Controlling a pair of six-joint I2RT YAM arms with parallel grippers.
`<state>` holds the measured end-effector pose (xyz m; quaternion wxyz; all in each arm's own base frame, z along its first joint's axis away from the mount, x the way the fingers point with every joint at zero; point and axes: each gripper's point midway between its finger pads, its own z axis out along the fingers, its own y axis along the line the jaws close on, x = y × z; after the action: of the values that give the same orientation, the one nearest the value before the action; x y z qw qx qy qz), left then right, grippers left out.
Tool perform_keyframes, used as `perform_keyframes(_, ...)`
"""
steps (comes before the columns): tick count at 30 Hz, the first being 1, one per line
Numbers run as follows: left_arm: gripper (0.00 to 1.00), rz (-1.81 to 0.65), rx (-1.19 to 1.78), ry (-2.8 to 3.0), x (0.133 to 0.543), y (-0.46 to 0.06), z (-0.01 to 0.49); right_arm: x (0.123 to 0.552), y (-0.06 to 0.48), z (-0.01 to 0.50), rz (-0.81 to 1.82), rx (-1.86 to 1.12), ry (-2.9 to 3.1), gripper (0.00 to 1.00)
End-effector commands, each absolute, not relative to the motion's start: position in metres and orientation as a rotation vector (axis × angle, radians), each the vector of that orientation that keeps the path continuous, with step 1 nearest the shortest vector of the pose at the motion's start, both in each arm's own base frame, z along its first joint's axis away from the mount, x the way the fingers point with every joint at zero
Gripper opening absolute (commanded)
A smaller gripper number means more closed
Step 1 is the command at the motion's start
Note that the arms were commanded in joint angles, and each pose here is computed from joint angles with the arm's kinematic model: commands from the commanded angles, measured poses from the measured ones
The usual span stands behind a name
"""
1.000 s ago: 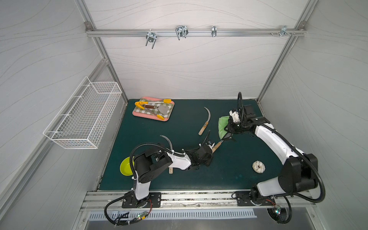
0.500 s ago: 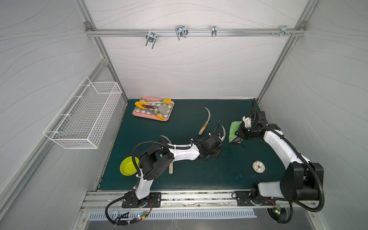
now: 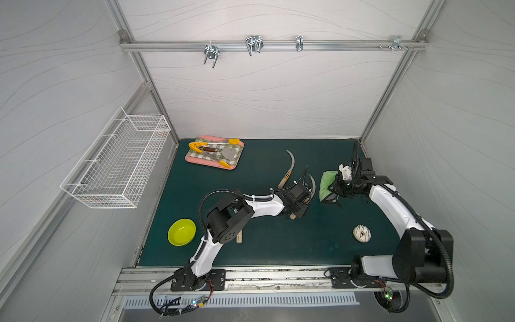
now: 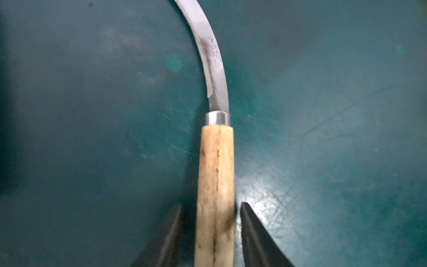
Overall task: Wipe small sickles with rags
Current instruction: Wipe the small sickle at the center of the board.
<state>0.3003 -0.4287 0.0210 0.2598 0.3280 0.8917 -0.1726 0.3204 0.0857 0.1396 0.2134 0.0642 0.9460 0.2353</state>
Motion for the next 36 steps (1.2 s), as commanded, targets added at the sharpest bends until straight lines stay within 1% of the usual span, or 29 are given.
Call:
perform_keyframes(1,0.32,-0.468,0.909,2.442,0.298,-0.431,0.007,0.320,0.088,0.146,0.683,0.171,2.595,0.15)
perform_keyframes(3,0.23,-0.463,0.904,2.448,0.297,-0.429,0.004,0.320,0.088,0.145,0.684,0.170,2.600,0.15)
perform_keyframes(5,0.10,-0.457,0.900,2.454,0.296,-0.425,0.001,0.319,0.088,0.146,0.683,0.166,2.604,0.15)
perform_keyframes(7,0.00,-0.460,0.901,2.452,0.294,-0.421,0.001,0.318,0.088,0.148,0.677,0.161,2.601,0.16)
perform_keyframes(14,0.00,-0.484,0.883,2.468,0.275,-0.401,0.002,0.319,0.102,0.147,0.591,0.046,2.672,0.16)
perform_keyframes(20,0.00,-0.501,0.886,2.488,0.246,-0.394,0.003,0.349,0.122,0.142,0.525,-0.037,2.718,0.15)
perform_keyframes(24,0.00,-0.522,0.893,2.487,0.234,-0.397,0.004,0.372,0.130,0.122,0.494,-0.057,2.800,0.14)
perform_keyframes(28,0.00,-0.525,0.870,2.496,0.232,-0.395,-0.002,0.393,0.134,0.100,0.442,-0.052,2.870,0.14)
perform_keyframes(36,0.00,-0.519,0.875,2.504,0.230,-0.393,-0.010,0.411,0.135,0.050,0.340,-0.067,3.034,0.13)
